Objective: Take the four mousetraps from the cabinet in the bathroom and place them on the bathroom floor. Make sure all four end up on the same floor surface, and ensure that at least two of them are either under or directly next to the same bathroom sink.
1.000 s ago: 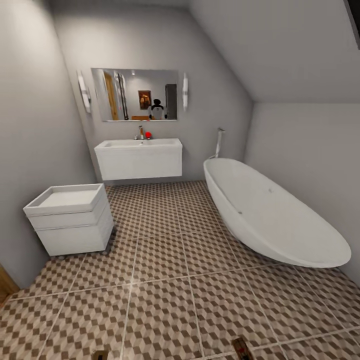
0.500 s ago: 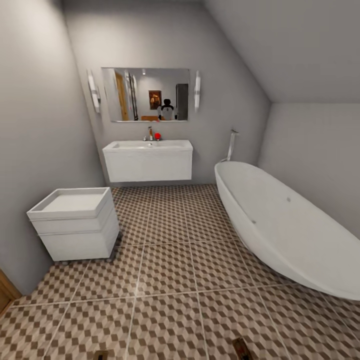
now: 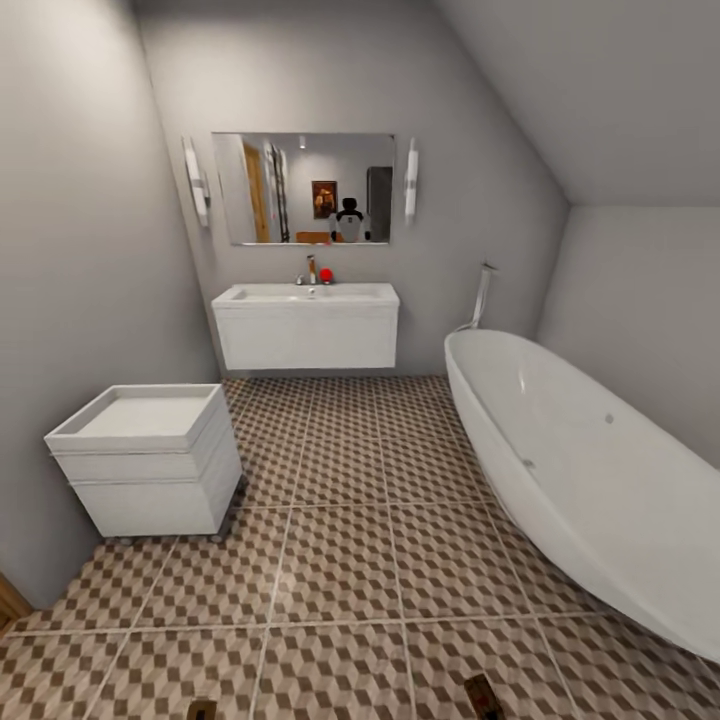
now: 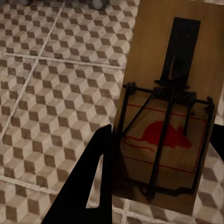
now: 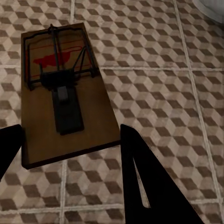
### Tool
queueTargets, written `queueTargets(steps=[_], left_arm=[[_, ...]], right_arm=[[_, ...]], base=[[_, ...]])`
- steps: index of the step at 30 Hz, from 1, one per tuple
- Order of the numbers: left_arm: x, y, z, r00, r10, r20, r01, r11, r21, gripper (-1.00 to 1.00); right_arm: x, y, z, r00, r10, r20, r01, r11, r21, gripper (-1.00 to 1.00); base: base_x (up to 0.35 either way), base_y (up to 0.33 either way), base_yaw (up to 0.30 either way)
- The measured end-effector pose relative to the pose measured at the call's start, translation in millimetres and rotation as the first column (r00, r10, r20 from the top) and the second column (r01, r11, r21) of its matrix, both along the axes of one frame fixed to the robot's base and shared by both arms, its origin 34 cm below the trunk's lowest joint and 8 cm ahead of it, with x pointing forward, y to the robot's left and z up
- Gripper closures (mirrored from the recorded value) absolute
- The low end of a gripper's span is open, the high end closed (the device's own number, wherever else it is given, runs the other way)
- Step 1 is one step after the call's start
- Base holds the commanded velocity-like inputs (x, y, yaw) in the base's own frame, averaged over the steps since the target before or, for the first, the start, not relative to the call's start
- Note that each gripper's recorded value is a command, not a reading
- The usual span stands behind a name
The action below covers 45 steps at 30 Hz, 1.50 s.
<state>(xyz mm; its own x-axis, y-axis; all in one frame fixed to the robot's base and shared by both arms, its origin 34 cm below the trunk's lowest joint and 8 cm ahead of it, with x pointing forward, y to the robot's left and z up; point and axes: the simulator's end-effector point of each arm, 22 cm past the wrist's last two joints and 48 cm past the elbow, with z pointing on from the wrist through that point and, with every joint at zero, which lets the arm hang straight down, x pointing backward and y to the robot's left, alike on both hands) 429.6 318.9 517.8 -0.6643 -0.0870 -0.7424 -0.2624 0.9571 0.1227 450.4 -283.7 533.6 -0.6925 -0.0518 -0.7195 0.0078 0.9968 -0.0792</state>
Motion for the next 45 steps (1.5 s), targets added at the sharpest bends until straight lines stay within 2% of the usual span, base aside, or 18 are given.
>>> queueTargets(steps=[22,45], left_arm=[[0.0,0.0,0.0,1.0,0.0,0.0,0.0,1.0,0.0,1.0],[0.1,0.0,0.0,1.0,0.0,0.0,0.0,1.0,0.0,1.0]], right_arm=[[-0.4,0.2,-0.3,1.0,0.0,-0.002,0.0,1.0,0.001,1.0],[-0.2,-0.2,-0.1,1.0,-0.001,0.0,0.001,1.0,0.001,1.0]], base=[[0.306,-0.155,0.041],[0.306,-0.006,0.054]])
